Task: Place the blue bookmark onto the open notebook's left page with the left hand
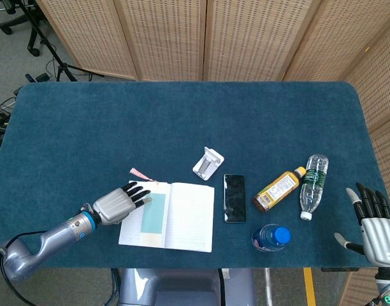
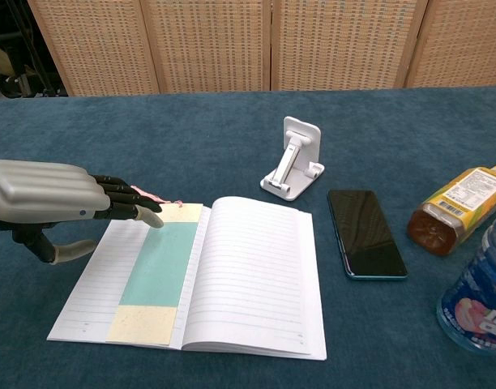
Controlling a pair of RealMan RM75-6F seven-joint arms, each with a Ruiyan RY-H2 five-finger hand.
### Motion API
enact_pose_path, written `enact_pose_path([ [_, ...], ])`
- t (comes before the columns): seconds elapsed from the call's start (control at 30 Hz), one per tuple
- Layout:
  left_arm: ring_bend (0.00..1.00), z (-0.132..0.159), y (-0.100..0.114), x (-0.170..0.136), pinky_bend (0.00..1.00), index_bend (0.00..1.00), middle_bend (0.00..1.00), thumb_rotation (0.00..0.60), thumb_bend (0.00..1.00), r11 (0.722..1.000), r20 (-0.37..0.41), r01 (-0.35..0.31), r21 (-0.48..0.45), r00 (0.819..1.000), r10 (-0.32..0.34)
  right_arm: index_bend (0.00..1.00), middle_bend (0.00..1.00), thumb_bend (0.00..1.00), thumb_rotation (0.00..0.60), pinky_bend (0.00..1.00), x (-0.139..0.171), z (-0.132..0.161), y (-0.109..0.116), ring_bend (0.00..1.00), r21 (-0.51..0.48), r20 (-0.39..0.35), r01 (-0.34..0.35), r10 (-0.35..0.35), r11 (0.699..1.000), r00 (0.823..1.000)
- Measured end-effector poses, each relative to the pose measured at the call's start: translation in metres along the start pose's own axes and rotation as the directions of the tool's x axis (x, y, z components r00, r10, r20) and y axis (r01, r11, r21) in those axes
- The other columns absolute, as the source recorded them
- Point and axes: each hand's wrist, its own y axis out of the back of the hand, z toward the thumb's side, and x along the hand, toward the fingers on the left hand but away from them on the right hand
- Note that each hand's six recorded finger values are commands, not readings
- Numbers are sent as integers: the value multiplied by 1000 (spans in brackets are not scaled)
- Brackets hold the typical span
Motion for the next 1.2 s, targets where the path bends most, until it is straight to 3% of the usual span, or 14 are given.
enact_pose_path([
  [0.7, 0, 14, -6, 11, 0, 0, 0, 600, 614, 999, 5, 36, 24, 999, -36, 0, 0, 0, 600, 0, 1, -1, 2, 0, -9, 1, 7, -7, 1000, 1000],
  [1.2, 0, 15, -4, 13, 0, 0, 0, 600, 610, 999, -5, 18, 29, 1000, -18, 0, 0, 0, 600, 0, 1, 0, 2, 0, -8, -3, 7, -7, 1000, 1000],
])
